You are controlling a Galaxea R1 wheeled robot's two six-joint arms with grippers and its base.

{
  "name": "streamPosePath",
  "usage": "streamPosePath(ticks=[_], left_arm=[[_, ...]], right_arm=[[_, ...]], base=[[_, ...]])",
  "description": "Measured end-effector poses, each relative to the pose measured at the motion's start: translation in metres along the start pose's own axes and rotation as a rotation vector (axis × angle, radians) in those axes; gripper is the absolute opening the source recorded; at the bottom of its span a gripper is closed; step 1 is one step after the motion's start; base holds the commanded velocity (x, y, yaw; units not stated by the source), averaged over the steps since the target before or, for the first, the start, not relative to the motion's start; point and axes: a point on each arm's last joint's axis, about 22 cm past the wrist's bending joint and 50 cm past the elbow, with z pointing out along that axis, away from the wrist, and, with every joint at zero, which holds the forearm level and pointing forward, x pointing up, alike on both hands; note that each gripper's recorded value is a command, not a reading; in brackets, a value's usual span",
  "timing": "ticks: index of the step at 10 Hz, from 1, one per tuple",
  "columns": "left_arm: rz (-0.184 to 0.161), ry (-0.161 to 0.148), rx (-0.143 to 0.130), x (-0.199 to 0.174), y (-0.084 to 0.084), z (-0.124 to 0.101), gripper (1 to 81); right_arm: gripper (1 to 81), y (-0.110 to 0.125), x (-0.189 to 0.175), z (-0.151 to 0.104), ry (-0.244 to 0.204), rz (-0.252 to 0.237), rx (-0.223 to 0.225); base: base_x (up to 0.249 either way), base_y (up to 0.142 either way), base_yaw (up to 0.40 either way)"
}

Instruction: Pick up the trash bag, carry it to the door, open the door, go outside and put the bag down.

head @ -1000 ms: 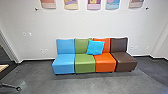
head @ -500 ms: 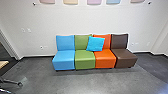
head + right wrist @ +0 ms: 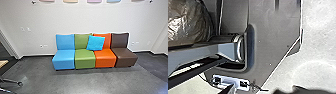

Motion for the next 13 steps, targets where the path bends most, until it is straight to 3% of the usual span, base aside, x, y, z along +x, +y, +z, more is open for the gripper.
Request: streamPosePath(ticks=[5, 8, 11, 13], left_arm=[[0.052, 0.126, -0.003, 0.051, 0.007, -0.015, 1.0], [0.053, 0.121, -0.001, 0.044, 0.005, -0.014, 1.0], [0.054, 0.127, 0.044, 0.047, -0.012, -0.017, 1.0], [0.065, 0.128, 0.058, 0.047, -0.014, -0.016, 1.0]], right_arm=[[81.1, 0.0, 0.056, -0.013, 0.137, -0.05, -0.011], [81.1, 0.001, 0.047, -0.011, 0.128, -0.051, -0.016], [81.1, 0.0, 0.049, -0.003, 0.127, -0.063, -0.048], [81.1, 0.002, 0.044, 0.002, 0.123, -0.059, -0.072]], base=[[0.0, 0.0, 0.0], [0.0, 0.0, 0.0], [0.0, 0.0, 0.0], [0.0, 0.0, 0.0]])
